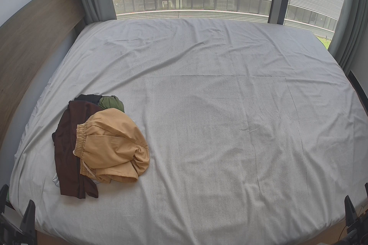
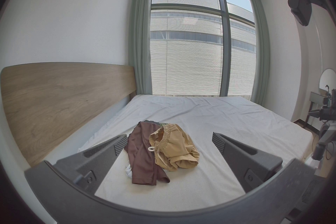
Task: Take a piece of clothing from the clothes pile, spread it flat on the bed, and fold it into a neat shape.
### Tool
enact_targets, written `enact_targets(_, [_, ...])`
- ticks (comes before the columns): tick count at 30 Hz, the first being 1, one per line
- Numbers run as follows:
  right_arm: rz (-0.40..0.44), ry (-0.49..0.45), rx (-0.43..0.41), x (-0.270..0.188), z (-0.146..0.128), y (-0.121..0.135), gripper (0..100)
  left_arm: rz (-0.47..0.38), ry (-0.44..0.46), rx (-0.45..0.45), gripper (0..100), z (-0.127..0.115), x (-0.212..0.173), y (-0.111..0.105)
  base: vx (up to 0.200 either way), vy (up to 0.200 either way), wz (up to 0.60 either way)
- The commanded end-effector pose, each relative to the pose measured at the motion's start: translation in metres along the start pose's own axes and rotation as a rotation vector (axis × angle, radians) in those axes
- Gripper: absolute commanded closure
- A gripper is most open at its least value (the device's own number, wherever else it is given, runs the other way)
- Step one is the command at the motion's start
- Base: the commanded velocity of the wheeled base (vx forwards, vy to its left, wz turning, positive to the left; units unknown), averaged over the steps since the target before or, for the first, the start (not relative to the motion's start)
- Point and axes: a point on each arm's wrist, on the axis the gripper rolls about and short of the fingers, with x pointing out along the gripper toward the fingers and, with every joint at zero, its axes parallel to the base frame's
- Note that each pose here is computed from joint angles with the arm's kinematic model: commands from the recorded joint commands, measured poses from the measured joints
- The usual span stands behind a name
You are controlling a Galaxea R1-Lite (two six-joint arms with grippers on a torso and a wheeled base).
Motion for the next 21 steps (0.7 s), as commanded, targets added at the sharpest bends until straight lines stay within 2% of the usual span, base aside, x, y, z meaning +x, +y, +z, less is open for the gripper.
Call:
enact_targets(1, [0.0,0.001,-0.006,0.0,-0.005,0.0,0,-0.044,0.046,-0.002,0,0.015,0.009,0.0,0.0,0.0,0.0])
enact_targets(5, [0.0,0.001,-0.006,0.0,-0.005,0.0,0,-0.095,0.016,-0.035,0,0.038,0.01,0.0,0.0,0.0,0.0])
enact_targets(9, [0.005,0.001,-0.01,0.0,-0.005,0.0,0,-0.13,0.037,-0.094,0,0.064,0.022,-0.002,0.0,0.0,0.0])
enact_targets(11, [0.008,0.001,-0.01,0.0,-0.005,0.0,0,-0.131,0.051,-0.095,0,0.071,0.029,-0.003,0.0,0.0,0.0])
enact_targets(16, [0.008,0.002,-0.007,0.0,-0.005,0.0,0,-0.151,0.098,-0.093,0,0.094,0.066,-0.007,0.0,0.0,0.0])
enact_targets(21, [0.008,0.002,-0.007,0.0,-0.005,0.0,0,-0.187,0.13,-0.097,0,0.105,0.114,-0.013,0.0,0.0,0.0])
